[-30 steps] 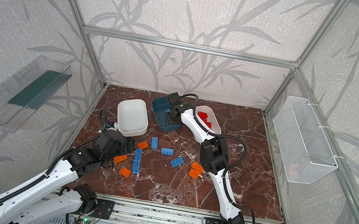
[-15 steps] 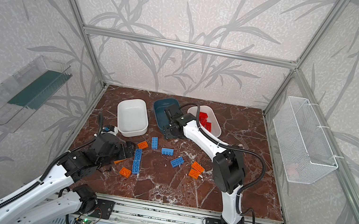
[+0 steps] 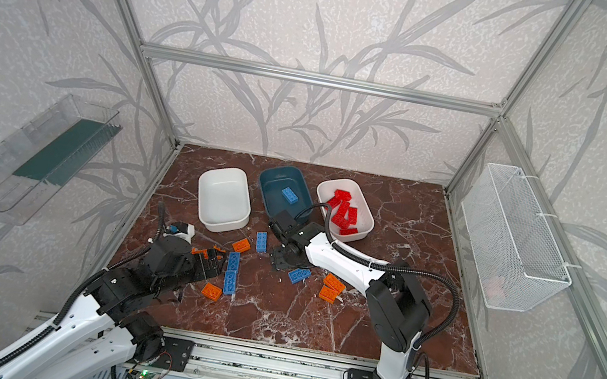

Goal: Sort the legos into containers by color
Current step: 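Lower the right gripper onto a blue brick lying on its side and grasp, then carry the blue brick into the teal tub and open the right gripper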

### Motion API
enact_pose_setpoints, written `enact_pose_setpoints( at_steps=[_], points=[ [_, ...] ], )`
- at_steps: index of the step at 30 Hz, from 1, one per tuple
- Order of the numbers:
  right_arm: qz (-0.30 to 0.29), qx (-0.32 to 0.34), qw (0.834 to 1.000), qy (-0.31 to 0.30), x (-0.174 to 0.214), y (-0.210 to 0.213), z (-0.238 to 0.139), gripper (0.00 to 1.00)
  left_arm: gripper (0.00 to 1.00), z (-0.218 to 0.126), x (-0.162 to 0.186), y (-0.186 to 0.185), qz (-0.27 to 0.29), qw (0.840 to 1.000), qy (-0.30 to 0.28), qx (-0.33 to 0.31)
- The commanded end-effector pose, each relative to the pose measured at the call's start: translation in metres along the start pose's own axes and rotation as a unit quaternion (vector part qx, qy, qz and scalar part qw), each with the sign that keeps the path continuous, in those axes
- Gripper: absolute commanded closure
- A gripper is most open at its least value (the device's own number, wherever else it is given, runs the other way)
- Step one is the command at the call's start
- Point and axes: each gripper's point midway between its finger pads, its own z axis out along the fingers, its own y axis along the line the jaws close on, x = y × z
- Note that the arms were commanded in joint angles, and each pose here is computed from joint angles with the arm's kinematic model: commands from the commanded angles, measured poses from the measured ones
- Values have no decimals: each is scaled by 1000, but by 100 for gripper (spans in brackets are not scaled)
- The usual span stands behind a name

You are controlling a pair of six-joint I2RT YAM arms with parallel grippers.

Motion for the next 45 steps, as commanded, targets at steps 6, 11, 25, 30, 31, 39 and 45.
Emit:
enact_pose_setpoints(
  at_steps=[6,11,25,30,31,39,45],
  points=[
    [54,1,999,-7,-6,8,19,15,3,-2,10,11,-1,1000,9,-8],
    [75,22,997,2,-10,6,32,14,3,6,15,14,2,1000,15,-14],
    [107,40,993,28,-21,-5,66,17,3,7,6,20,13,999,-16,-26],
    [109,47,993,30,-22,-9,73,22,3,11,7,17,13,1000,-11,-23],
    [107,50,993,30,-22,-10,74,23,3,11,7,17,13,1000,-10,-23],
    [81,59,995,28,-31,-10,65,46,3,15,4,15,18,999,-13,-26],
    [43,53,997,-21,-68,-4,19,51,3,21,0,8,25,999,-10,-25]
  ],
)
